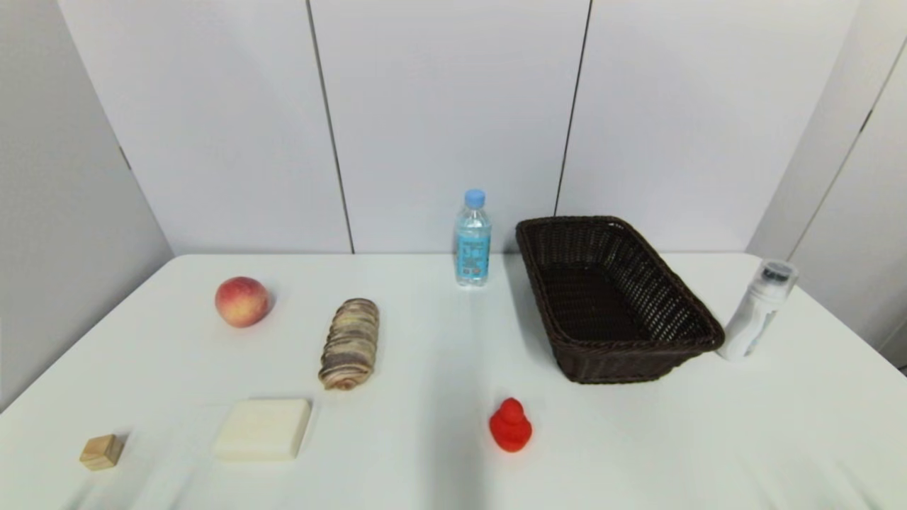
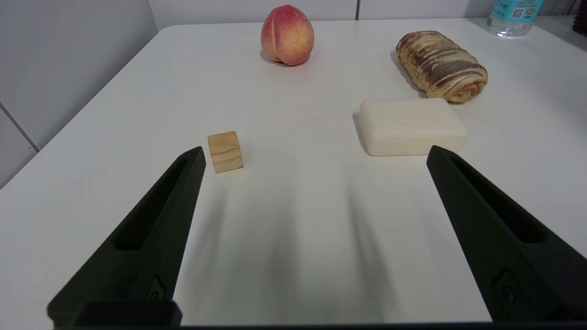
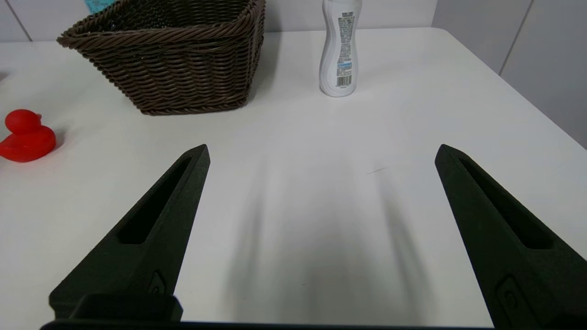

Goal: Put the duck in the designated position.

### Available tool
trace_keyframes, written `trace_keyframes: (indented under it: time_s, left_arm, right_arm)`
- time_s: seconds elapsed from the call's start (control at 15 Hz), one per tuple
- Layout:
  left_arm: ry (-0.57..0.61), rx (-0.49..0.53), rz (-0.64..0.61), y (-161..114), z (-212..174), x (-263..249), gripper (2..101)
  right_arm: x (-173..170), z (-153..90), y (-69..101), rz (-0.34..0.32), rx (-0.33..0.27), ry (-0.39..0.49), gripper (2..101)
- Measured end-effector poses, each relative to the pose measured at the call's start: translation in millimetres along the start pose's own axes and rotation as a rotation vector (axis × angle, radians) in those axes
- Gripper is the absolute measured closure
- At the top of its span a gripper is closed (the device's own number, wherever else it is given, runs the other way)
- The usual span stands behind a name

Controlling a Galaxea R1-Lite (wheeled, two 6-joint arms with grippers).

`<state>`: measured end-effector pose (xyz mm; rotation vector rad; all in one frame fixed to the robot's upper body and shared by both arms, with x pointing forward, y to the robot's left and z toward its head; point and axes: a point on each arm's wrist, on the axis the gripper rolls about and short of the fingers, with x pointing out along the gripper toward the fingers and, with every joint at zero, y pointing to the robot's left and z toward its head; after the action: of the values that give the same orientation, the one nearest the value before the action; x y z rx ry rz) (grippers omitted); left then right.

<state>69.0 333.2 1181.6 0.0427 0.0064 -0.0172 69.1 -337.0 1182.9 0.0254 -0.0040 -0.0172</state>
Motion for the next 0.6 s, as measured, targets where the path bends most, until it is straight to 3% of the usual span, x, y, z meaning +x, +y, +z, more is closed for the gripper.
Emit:
trace_keyframes:
  time_s: [0.6]
  left_arm:
    - [0.002,-0.002,-0.001,0.0,0.0,0.1,5.3]
  right_arm:
    - [0.0,0.0,0.0,0.000,0.000,0.000,4.9]
